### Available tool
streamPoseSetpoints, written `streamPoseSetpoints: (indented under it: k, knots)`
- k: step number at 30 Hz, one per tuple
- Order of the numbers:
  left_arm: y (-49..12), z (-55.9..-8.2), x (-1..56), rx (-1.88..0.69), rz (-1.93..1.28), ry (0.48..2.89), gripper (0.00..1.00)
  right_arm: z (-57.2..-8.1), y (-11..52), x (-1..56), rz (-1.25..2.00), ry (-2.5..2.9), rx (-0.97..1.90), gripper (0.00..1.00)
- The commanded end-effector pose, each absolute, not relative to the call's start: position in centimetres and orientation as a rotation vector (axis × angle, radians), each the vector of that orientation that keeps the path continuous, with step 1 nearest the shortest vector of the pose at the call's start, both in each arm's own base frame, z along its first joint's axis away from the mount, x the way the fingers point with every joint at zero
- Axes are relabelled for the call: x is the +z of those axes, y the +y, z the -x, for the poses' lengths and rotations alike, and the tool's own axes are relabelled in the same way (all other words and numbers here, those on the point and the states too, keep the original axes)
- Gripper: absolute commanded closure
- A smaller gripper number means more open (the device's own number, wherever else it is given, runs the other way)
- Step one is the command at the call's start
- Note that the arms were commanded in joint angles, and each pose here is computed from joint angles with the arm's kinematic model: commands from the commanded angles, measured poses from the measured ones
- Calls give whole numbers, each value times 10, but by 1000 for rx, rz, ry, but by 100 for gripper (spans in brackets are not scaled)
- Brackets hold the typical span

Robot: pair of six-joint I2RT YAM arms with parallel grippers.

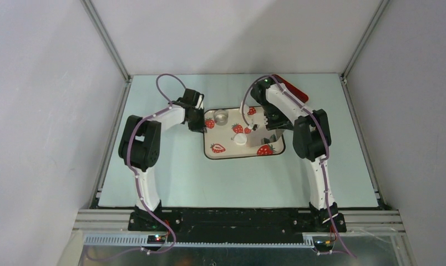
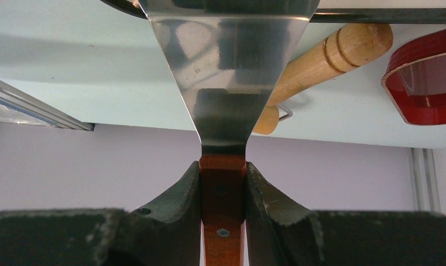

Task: Roll out the dumpling wrappers from the dough
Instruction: Scoop the dumpling wrapper from the work surface.

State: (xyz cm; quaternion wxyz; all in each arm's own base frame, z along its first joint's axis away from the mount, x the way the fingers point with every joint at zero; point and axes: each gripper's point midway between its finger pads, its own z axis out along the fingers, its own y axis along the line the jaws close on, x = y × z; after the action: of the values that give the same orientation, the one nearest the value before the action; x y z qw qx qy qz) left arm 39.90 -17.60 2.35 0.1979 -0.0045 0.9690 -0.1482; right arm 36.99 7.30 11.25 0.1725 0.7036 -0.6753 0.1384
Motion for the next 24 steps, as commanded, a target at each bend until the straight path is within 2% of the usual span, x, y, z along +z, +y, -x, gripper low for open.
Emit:
streamPoseSetpoints:
  k: [1,11,24]
  knots:
    - [-195,-387,44,-487,-57,2686,100,-364,98,106,-2040,-1927,313,100]
    - [-193,-387,36,-469,-59,2704,100,-381,108,125,-2074,-2055,325,100]
    - [-189,-385,13,-428,-48,2750,100,-368,114,173,-2157,-2196,305,100]
